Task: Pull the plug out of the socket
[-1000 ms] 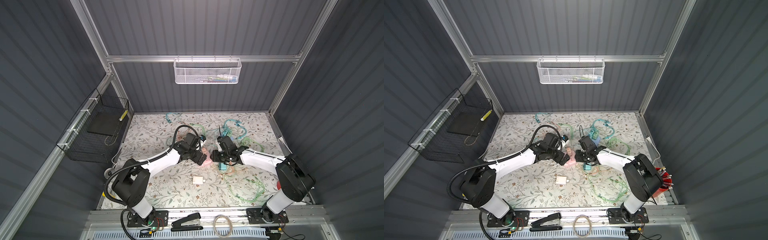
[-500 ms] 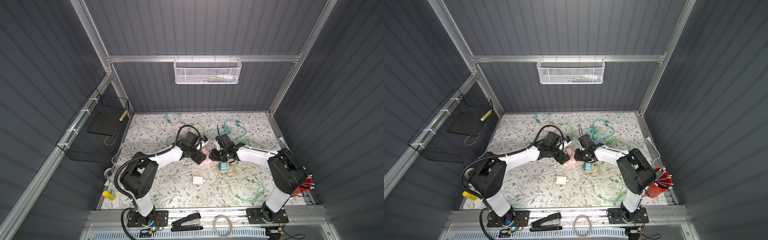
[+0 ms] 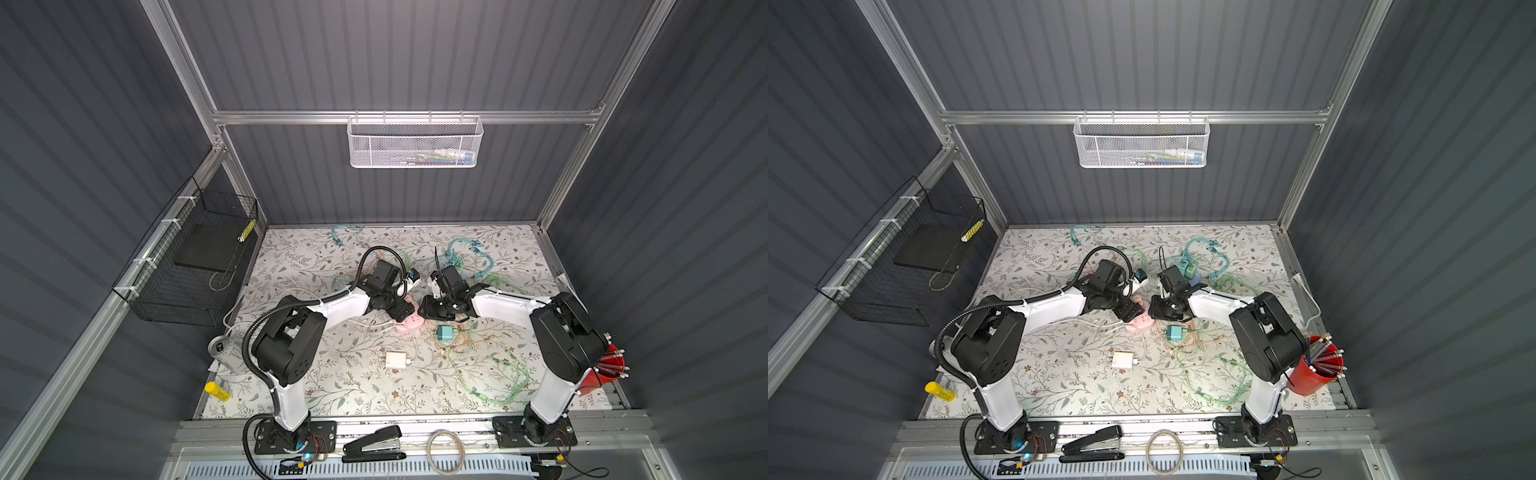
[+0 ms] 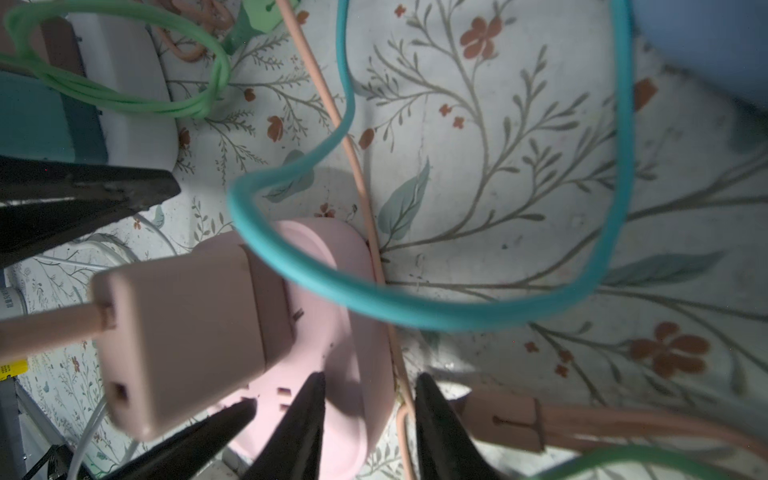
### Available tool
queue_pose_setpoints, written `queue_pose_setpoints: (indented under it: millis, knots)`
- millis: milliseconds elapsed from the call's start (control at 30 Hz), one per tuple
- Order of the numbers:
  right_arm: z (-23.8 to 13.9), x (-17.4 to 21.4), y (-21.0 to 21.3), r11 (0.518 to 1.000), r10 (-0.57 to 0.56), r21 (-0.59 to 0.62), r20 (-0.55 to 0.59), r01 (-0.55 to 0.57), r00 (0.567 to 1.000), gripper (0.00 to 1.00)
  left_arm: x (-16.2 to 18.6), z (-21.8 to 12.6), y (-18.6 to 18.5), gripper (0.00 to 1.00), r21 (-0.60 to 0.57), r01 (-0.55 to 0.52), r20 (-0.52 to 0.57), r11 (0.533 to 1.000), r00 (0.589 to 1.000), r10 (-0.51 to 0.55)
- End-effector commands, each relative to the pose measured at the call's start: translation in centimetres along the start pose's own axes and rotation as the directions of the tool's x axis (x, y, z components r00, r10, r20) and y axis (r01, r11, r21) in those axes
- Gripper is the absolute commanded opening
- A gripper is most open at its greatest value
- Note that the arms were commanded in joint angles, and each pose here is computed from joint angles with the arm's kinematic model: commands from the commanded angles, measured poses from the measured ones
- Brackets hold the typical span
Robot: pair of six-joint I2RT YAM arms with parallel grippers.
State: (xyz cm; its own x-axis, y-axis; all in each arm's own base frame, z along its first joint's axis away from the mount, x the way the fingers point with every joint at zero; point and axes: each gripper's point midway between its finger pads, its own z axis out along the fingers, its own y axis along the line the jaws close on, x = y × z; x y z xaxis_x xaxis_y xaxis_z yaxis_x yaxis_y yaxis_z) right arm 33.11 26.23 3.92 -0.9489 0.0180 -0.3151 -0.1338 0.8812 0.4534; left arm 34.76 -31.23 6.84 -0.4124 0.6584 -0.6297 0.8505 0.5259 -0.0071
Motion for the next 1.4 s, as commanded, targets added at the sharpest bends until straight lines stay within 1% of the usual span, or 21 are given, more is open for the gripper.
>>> queue_pose_setpoints:
  millis: [0, 300, 433, 600, 733, 767, 900, 967, 1033, 1067, 1267, 1367]
  knots:
    - [0.0, -0.4, 0.2, 1.0, -0.005, -0.009, -0.007, 0.005, 1.0, 0.39, -0.6, 0.3, -0.2, 0.74, 0.035, -0.031, 0.015, 0.999, 0.999, 0.031]
    - [0.3, -0.6, -0.1, 1.0, 0.002, -0.01, -0.011, -0.003, 1.0, 0.45, -0.5, 0.8, -0.6, 0.49, 0.063, -0.024, 0.008, 0.998, 1.0, 0.024]
    - [0.5, -0.7, -0.1, 1.0, 0.008, -0.016, -0.011, -0.008, 1.0, 0.47, -1.0, 0.8, -0.6, 0.37, 0.068, -0.015, 0.021, 0.998, 1.0, 0.014]
    - [1.0, -0.5, -0.2, 1.0, 0.014, -0.019, -0.022, -0.015, 1.0, 0.47, -1.3, 0.8, -0.8, 0.31, 0.088, -0.006, 0.032, 0.996, 0.999, 0.004]
    - [1.3, -0.2, -0.4, 1.0, 0.023, -0.018, -0.032, -0.023, 0.999, 0.47, -1.4, 0.6, -1.3, 0.3, 0.104, -0.016, 0.039, 0.994, 0.999, 0.012]
    - [1.4, -0.1, -0.3, 1.0, 0.022, -0.02, -0.034, -0.023, 0.999, 0.47, -1.4, 0.5, -1.3, 0.29, 0.108, -0.02, 0.042, 0.994, 0.999, 0.015]
    - [1.7, 0.3, -0.5, 0.999, 0.028, -0.014, -0.048, -0.028, 0.998, 0.44, -1.5, 0.2, -1.6, 0.27, 0.117, -0.034, 0.047, 0.993, 0.998, 0.029]
    - [1.9, 0.8, -0.7, 1.0, 0.026, 0.0, -0.057, -0.026, 0.998, 0.41, -1.7, 0.0, -1.6, 0.26, 0.119, -0.039, 0.052, 0.992, 0.998, 0.033]
    - [2.2, 1.2, -1.0, 1.0, 0.023, 0.012, -0.071, -0.022, 0.997, 0.41, -2.1, -0.2, -1.5, 0.24, 0.115, -0.044, 0.063, 0.992, 0.997, 0.037]
    - [2.3, 1.5, -1.1, 1.0, 0.021, 0.017, -0.081, -0.019, 0.997, 0.41, -2.3, -0.3, -2.1, 0.24, 0.142, -0.049, 0.077, 0.989, 0.996, 0.038]
    - [2.8, 2.9, -1.8, 0.998, 0.018, 0.057, -0.112, -0.012, 0.994, 0.4, -3.1, -1.1, -2.2, 0.19, 0.144, -0.063, 0.108, 0.988, 0.993, 0.048]
    - [3.2, 3.7, -2.5, 0.996, 0.033, 0.083, -0.13, -0.022, 0.991, 0.38, -3.6, -1.5, -2.4, 0.18, 0.151, -0.074, 0.129, 0.986, 0.99, 0.055]
